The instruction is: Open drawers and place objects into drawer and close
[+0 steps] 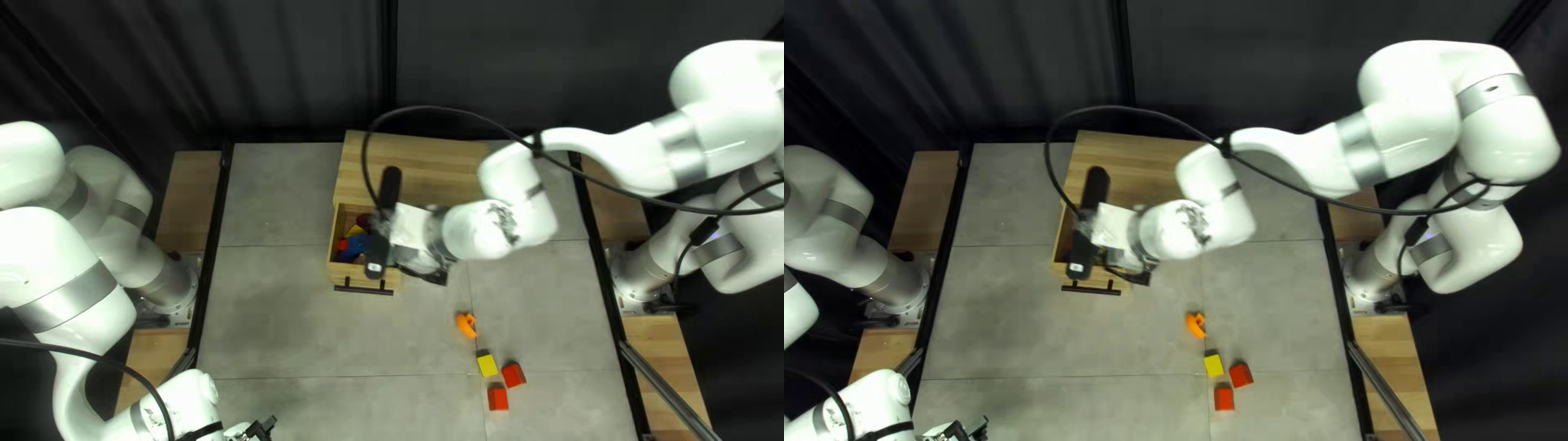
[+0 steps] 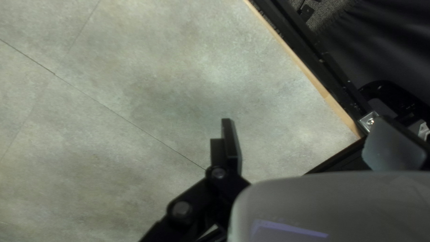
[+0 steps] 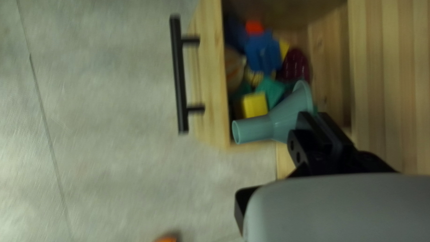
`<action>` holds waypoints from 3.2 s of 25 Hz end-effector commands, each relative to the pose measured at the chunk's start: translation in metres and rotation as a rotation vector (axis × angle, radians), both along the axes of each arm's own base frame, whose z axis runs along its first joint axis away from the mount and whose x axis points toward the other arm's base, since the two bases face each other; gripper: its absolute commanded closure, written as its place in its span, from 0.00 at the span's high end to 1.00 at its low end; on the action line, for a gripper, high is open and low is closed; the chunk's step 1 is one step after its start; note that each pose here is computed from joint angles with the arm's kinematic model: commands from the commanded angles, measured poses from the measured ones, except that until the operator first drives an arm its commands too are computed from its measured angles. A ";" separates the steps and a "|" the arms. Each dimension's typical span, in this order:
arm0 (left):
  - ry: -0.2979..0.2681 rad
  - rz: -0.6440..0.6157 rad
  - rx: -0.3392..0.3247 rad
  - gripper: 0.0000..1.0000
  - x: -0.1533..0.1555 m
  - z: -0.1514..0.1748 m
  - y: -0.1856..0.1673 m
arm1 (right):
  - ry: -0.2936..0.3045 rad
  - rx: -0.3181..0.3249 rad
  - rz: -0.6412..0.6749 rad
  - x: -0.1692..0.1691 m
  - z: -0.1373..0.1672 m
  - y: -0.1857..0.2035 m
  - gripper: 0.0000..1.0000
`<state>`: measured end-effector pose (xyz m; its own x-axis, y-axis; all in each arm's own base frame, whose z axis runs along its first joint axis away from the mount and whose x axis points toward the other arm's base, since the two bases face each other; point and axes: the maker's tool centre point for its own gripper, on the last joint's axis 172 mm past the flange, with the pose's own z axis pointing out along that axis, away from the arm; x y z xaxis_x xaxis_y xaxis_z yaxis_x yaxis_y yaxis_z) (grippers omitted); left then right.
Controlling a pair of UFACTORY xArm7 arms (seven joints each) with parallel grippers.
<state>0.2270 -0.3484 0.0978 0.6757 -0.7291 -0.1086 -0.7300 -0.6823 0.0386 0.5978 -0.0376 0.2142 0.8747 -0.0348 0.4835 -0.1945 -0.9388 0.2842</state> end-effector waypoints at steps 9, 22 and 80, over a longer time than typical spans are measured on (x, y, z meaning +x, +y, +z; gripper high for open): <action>0.000 0.000 0.000 1.00 0.000 0.000 0.000 | 0.135 0.099 -0.310 -0.098 -0.001 0.115 1.00; 0.000 0.000 0.000 1.00 0.000 0.000 0.000 | 0.211 0.244 -0.398 -0.140 -0.088 0.159 1.00; 0.000 0.000 0.000 1.00 0.000 0.000 0.000 | 0.273 0.399 -0.366 -0.184 -0.194 0.133 0.06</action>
<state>0.2270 -0.3484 0.0978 0.6758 -0.7291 -0.1086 -0.7300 -0.6824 0.0386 0.4130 0.0956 0.0128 0.8624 -0.4898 0.1279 -0.4943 -0.8693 0.0042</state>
